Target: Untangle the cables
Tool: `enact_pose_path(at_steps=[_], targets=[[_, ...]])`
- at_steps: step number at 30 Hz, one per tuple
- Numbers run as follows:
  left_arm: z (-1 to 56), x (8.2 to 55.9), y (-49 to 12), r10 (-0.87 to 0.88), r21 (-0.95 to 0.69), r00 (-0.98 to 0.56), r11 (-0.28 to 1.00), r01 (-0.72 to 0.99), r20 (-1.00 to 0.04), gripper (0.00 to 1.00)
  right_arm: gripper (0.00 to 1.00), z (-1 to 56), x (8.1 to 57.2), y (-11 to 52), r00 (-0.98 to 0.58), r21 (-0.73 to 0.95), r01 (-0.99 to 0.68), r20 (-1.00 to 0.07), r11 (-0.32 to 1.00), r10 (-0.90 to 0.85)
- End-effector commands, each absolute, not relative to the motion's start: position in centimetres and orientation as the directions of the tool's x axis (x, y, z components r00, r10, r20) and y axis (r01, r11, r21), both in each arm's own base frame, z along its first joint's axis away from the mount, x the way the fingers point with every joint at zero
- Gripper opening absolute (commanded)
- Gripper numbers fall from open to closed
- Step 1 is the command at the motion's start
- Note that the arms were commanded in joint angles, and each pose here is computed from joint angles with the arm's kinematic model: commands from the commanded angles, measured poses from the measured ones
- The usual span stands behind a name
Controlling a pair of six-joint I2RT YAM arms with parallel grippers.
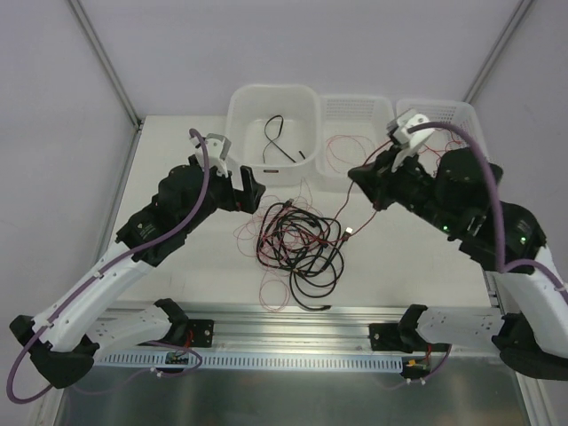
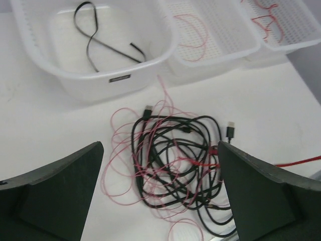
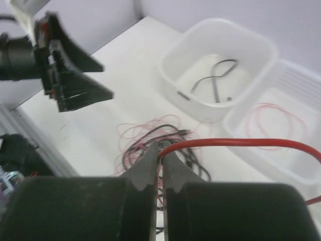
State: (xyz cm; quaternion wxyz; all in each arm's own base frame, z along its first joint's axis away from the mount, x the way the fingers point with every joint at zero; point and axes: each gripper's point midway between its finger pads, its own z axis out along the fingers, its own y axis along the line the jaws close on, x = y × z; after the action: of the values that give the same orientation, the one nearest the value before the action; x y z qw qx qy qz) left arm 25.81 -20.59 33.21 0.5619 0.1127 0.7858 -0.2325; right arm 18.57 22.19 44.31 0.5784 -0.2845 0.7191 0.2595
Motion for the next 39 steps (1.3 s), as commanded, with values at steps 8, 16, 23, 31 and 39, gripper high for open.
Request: enact_pose_path(at_steps=[8, 16, 23, 31, 39], targets=[[23.5, 25.8, -14.8, 0.087, -0.056, -0.398, 0.941, 0.333, -0.913, 0.99, 0.01, 52.8, 23.8, 9.8, -0.031, -0.148, -0.284, -0.986, 0.947, -0.163], [18.8, 24.8, -14.0, 0.161, -0.01, -0.468, 0.94, 0.341, -0.869, 0.99, 0.01, 58.4, 29.5, 3.9, 0.117, -0.088, 0.003, -0.989, 0.996, -0.088], [18.3, 24.6, -14.2, 0.176, -0.009, -0.48, 0.933, 0.359, -0.859, 0.99, 0.01, 59.3, 37.2, -1.3, 0.193, 0.018, 0.141, -0.981, 0.99, -0.009], [17.4, 24.7, -14.1, 0.198, 0.009, -0.499, 0.934, 0.357, -0.844, 0.99, 0.01, 57.4, 46.3, -5.0, 0.236, 0.113, 0.114, -0.968, 0.987, 0.084], [15.9, 25.0, -14.1, 0.234, 0.036, -0.538, 0.935, 0.354, -0.81, 0.99, 0.01, 55.9, 52.5, -6.5, 0.275, 0.127, 0.088, -0.956, 0.988, 0.098]])
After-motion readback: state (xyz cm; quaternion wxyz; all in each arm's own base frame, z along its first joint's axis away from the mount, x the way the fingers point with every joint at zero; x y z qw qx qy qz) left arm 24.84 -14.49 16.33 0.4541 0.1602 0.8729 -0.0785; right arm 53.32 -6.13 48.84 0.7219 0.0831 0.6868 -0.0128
